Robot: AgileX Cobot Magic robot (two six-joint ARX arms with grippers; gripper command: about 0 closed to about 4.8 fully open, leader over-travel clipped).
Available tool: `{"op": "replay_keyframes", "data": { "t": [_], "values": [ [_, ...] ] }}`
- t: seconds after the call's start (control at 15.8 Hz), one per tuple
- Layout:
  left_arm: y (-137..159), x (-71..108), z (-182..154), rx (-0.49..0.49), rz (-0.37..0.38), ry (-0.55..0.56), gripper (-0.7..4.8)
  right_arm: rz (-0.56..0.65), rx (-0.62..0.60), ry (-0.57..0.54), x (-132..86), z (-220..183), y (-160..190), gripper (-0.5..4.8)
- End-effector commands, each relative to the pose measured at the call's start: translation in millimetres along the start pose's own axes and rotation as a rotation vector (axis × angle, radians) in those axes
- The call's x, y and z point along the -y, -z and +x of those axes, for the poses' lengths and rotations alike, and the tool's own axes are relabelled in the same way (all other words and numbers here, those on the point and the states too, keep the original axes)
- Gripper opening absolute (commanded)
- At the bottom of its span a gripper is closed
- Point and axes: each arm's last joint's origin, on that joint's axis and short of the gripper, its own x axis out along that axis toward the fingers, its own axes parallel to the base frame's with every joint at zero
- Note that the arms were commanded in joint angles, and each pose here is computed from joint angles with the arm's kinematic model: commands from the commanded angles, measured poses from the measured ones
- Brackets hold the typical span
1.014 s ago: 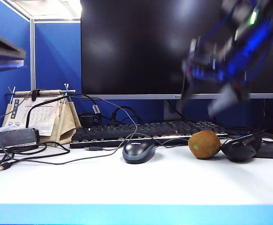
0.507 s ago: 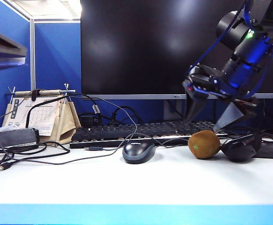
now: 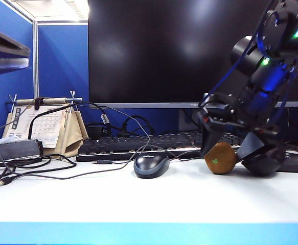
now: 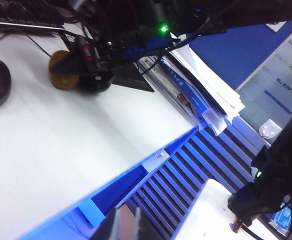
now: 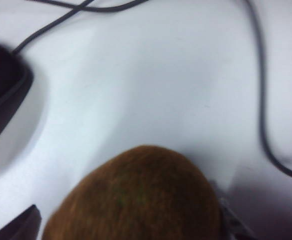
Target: Pick up the kiwi and place it near the upside-down mouse.
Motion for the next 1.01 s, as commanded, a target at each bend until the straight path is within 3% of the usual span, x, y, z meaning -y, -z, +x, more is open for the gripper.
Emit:
{"op": "replay_keyframes", "data": {
  "t": [0.06, 0.82, 1.01],
  "values": [
    [-2.2, 1.7, -0.2, 0.006, 0.005, 0.014, 0.54, 0.015, -0.034, -0.008, 0.3, 4.2, 4.1, 4.79],
    [-1.7, 2.5, -0.2, -0.012, 0.004, 0.043, 0.54, 0.039, -0.042, -0.016, -0.3, 4.1, 4.9, 4.76],
    [-1.7, 2.5, -0.2, -0.012, 0.004, 0.043, 0.54, 0.036, -0.03, -0.039, -1.0, 4.2, 3.6, 2.47]
  ]
}}
